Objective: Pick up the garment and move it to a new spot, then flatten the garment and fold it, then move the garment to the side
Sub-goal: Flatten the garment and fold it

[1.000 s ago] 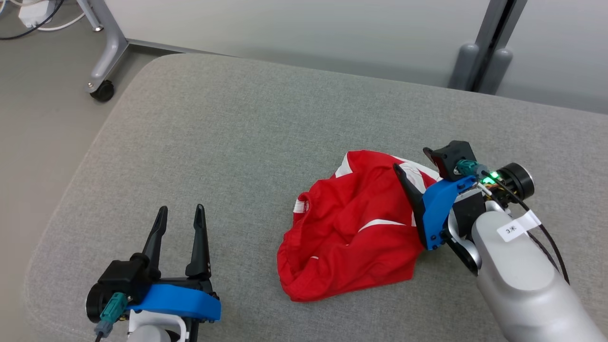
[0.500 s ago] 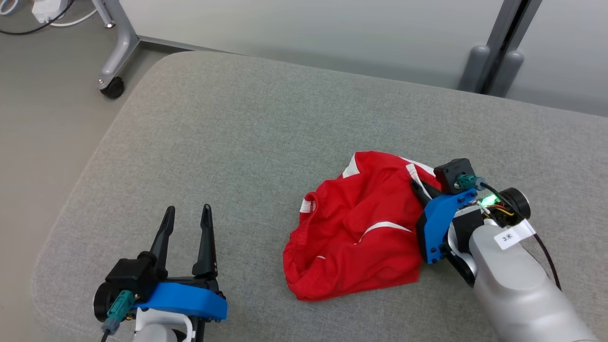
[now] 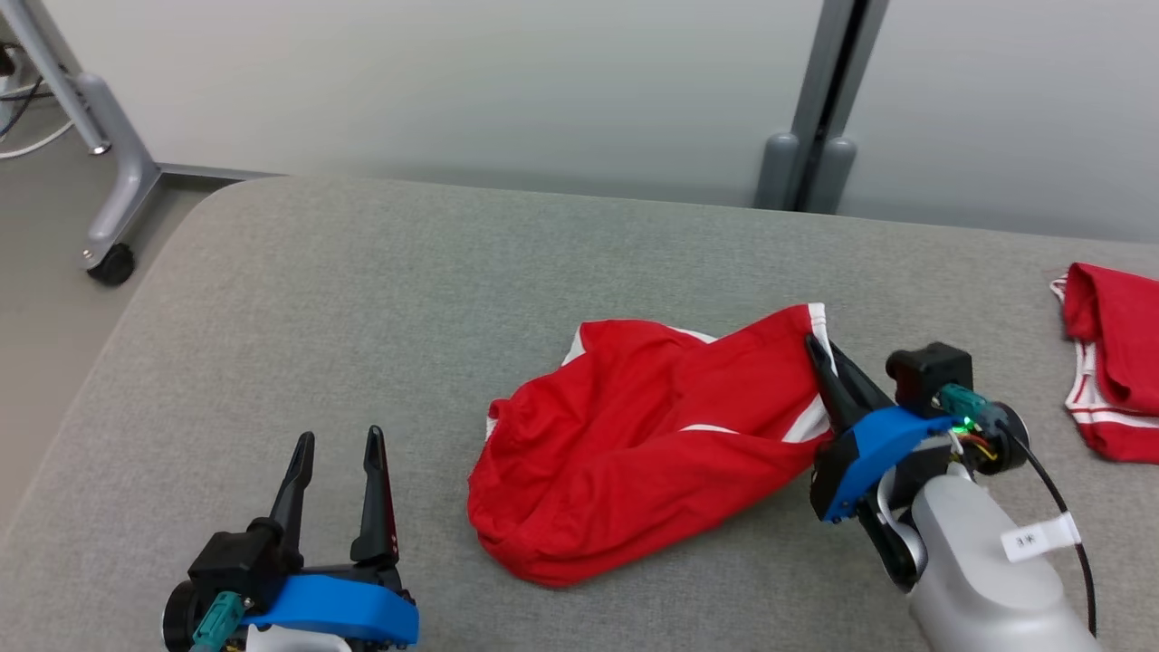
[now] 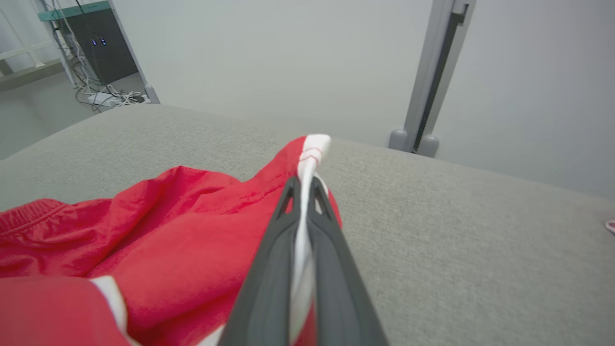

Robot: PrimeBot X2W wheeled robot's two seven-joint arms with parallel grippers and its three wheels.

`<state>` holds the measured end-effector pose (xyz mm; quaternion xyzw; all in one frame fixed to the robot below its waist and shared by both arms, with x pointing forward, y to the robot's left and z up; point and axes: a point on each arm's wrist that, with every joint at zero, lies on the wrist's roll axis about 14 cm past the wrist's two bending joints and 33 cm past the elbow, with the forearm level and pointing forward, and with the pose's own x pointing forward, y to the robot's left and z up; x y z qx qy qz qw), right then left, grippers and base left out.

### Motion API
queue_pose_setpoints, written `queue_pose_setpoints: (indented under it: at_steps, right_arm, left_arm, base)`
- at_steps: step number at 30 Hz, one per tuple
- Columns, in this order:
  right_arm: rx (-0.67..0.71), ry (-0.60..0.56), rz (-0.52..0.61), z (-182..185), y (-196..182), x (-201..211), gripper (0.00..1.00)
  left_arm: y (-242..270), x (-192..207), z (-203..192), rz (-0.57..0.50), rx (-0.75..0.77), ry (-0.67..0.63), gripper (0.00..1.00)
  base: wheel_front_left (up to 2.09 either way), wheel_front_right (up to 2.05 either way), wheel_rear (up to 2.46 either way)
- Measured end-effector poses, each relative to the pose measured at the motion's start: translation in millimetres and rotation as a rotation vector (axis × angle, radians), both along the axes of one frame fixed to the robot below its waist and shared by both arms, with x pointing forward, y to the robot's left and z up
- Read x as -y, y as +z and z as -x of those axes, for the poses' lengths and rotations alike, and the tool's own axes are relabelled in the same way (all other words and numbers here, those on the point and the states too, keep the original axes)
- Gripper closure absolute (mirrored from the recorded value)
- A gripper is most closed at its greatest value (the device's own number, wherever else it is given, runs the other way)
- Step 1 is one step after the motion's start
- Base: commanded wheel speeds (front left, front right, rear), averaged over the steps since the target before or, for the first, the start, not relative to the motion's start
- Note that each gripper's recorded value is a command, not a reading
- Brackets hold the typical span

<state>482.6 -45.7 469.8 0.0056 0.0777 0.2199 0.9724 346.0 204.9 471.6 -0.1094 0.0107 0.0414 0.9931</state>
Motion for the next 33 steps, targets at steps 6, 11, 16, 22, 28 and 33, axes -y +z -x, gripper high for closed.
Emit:
queue_pose_setpoints:
  at_steps: [6,11,16,22,28,33]
  right_arm:
    - [0.01,-0.162,-0.085,30.2,-4.5,56.9,1.0]
    - [-0.047,-0.309,-0.156,67.0,-22.9,99.1,1.0]
    - [-0.148,-0.423,-0.162,110.8,-51.5,131.9,1.0]
    - [-0.187,-0.471,-0.177,135.0,-60.4,144.5,0.0]
    - [-0.031,-0.474,-0.175,120.9,-24.9,150.3,0.0]
    - [0.146,-0.427,-0.174,101.1,23.5,140.6,0.0]
  left_arm:
    - [4.6,21.2,-8.0,0.006,0.018,-0.065,0.0]
    - [6.6,31.6,-11.6,0.005,0.026,-0.097,0.0]
    - [7.2,34.9,-11.7,0.002,0.028,-0.111,0.0]
    - [7.1,37.2,-12.5,-0.005,0.028,-0.122,0.0]
    - [7.4,39.1,-13.2,-0.008,0.029,-0.131,0.0]
    - [8.6,37.9,-12.9,-0.012,0.034,-0.131,0.0]
  base:
    - [0.0,0.0,0.0]
    - [0.0,0.0,0.0]
    - [0.0,0.0,0.0]
    - [0.0,0.0,0.0]
    - [0.0,0.0,0.0]
    - [0.0,0.0,0.0]
